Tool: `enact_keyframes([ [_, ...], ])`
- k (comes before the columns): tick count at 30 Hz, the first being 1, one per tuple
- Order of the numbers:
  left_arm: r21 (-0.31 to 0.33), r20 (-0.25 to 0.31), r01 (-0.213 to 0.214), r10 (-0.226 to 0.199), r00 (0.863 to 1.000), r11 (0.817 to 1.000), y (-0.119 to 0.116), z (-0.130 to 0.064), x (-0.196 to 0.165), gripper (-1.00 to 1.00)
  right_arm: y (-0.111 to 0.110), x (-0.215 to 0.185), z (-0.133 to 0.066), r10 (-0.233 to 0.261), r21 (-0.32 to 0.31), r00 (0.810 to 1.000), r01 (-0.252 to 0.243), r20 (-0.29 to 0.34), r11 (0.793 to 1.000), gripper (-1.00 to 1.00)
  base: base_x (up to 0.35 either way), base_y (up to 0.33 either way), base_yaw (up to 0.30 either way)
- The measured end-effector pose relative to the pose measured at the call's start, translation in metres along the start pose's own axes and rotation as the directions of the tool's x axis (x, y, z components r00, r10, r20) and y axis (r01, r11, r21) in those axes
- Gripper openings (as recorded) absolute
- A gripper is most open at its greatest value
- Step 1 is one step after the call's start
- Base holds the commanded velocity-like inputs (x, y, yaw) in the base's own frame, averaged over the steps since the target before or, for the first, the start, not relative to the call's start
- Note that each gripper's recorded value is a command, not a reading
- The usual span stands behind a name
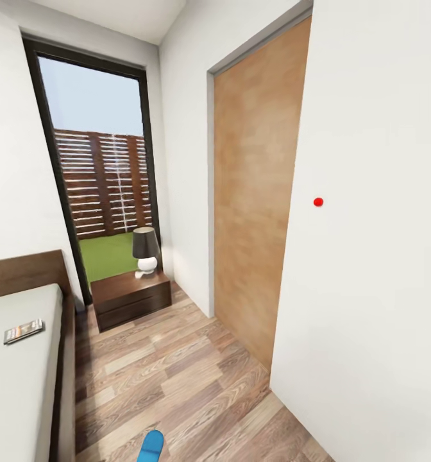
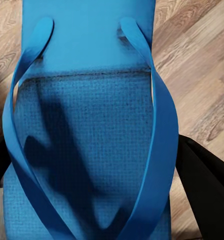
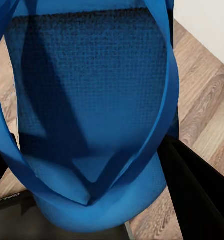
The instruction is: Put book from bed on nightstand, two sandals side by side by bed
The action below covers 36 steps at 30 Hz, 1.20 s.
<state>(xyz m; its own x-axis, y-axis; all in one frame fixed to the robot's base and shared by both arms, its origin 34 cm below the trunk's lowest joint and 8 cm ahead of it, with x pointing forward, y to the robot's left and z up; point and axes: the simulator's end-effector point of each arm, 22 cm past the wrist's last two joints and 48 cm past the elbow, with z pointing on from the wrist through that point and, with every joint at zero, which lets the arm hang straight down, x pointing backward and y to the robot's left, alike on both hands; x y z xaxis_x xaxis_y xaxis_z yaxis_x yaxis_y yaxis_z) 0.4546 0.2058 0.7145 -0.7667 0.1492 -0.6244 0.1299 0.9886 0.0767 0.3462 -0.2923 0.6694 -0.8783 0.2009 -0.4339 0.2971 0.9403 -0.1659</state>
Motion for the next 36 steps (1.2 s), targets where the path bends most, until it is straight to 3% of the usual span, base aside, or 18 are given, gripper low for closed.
enact_keyframes([
  [18, 0.001, 0.0, -0.002, 0.002, 1.0, 1.0, 0.0, 0.0, 0.0, -1.0, 0.001, 0.0, 0.0, -0.001, -0.001, 1.0, 0.001, -0.001, 1.0, -1.0, 0.0, -0.014, -0.253],
  [29, 0.002, -0.012, -0.002, 0.002, 1.0, 1.0, -0.001, 0.0, 0.004, -1.0, 0.002, 0.001, -0.001, -0.002, -0.003, 1.0, 0.002, -0.003, 1.0, -1.0, 0.0, 0.0, -0.051],
  [34, 0.001, -0.114, 0.003, -0.003, 0.993, 1.0, -0.003, -0.011, 0.06, -1.0, 0.002, 0.001, -0.001, -0.002, -0.003, 1.0, 0.002, -0.002, 1.0, -1.0, 0.0, 0.0, -0.003],
  [36, 0.002, -0.127, 0.001, -0.001, 0.992, 1.0, -0.003, -0.013, 0.065, -1.0, 0.002, 0.001, -0.001, -0.002, -0.004, 1.0, 0.002, -0.002, 1.0, -1.0, 0.0, 0.0, -0.001],
])
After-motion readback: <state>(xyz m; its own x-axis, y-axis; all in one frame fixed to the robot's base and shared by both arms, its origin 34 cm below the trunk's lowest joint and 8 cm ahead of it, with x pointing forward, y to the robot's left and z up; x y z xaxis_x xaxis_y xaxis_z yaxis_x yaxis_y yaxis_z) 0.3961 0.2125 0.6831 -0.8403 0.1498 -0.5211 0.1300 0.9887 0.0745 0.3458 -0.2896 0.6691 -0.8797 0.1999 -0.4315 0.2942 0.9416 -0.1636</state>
